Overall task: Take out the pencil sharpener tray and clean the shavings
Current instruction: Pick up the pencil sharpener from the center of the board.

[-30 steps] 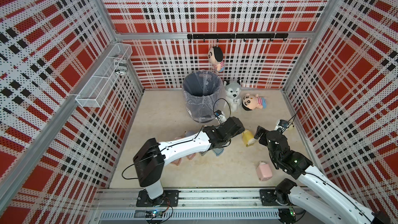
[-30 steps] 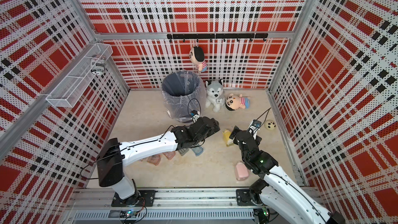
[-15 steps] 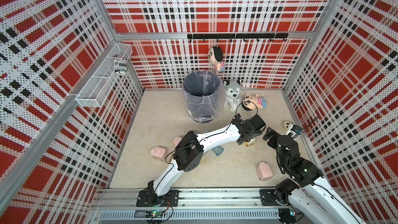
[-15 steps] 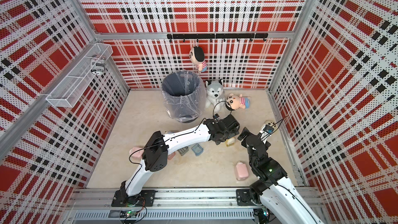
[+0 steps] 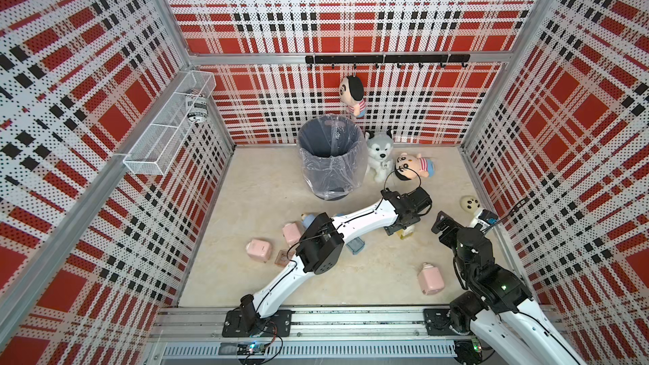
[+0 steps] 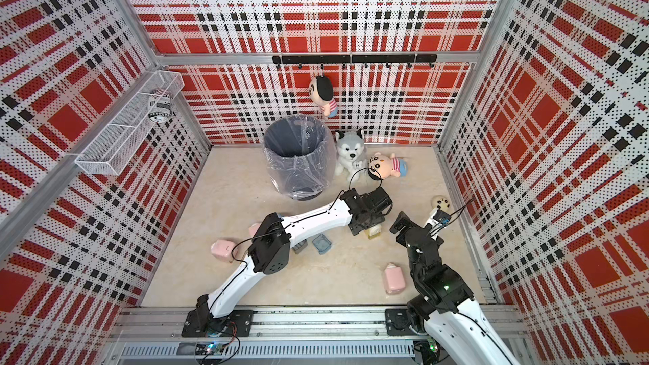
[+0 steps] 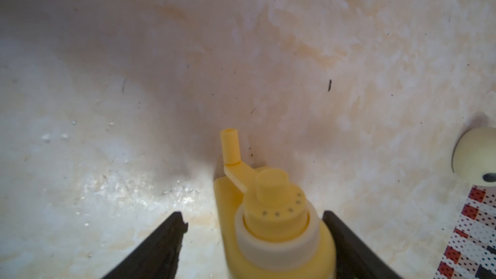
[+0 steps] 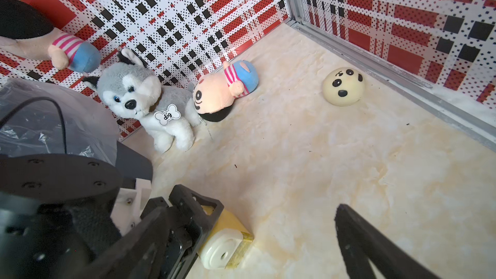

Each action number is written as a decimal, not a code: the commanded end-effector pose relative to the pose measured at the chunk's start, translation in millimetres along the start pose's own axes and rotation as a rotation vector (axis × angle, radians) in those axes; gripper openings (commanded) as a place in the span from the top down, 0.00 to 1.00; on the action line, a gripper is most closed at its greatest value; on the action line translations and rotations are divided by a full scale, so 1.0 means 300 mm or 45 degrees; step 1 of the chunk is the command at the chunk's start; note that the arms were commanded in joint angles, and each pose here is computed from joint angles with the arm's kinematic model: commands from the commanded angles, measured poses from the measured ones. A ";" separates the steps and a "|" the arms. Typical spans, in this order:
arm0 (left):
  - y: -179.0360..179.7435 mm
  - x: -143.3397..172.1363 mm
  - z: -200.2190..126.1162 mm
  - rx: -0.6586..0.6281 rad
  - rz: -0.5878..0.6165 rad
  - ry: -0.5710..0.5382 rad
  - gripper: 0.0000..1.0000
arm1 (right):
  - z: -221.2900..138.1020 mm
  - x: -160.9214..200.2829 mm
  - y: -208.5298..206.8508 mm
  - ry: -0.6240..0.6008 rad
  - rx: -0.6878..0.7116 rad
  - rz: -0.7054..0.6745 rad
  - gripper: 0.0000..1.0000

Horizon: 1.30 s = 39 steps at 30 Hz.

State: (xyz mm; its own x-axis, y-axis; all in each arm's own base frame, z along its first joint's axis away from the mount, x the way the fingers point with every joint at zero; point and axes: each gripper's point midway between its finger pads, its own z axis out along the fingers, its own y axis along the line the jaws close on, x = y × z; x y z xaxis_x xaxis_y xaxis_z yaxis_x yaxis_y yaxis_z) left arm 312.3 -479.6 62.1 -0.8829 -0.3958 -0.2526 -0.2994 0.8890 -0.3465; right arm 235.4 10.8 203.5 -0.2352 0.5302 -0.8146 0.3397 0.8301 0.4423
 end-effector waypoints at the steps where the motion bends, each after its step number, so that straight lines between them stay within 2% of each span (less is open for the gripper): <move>1: 0.042 -0.001 0.037 -0.069 0.017 0.000 0.26 | 0.007 0.015 -0.008 0.013 0.005 0.005 0.00; 4: 0.037 -0.014 0.020 -0.061 0.011 -0.014 0.32 | 0.013 0.021 -0.002 0.020 -0.002 -0.006 0.00; 10: 0.029 -0.021 -0.012 -0.042 0.009 -0.015 0.52 | 0.026 0.042 0.022 0.049 -0.046 -0.036 0.00; 14: 0.052 -0.032 -0.044 -0.057 0.005 -0.037 0.60 | 0.035 0.063 0.040 0.077 -0.082 -0.066 0.00; 20: 0.075 -0.064 -0.142 -0.042 -0.005 -0.078 0.62 | 0.038 0.092 0.097 0.120 -0.204 -0.165 0.00; 25: 0.114 -0.118 -0.287 -0.011 -0.044 -0.163 0.61 | 0.018 0.107 0.176 0.145 -0.383 -0.223 0.00; 33: 0.270 -0.191 -0.482 0.004 -0.118 -0.276 0.61 | -0.002 0.154 0.280 0.225 -0.602 -0.228 0.00; 39: 0.398 -0.234 -0.551 0.007 -0.212 -0.305 0.61 | -0.016 0.203 0.339 0.245 -0.737 -0.239 0.00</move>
State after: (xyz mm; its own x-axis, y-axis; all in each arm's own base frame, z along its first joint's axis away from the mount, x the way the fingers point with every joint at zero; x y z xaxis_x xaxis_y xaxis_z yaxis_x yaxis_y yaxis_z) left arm 273.0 -326.4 182.3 -0.7557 -0.5301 -0.3845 -0.3909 0.8363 -0.3846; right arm 251.7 112.4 190.9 -0.4424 0.3550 -0.8235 -0.1677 0.8693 0.4649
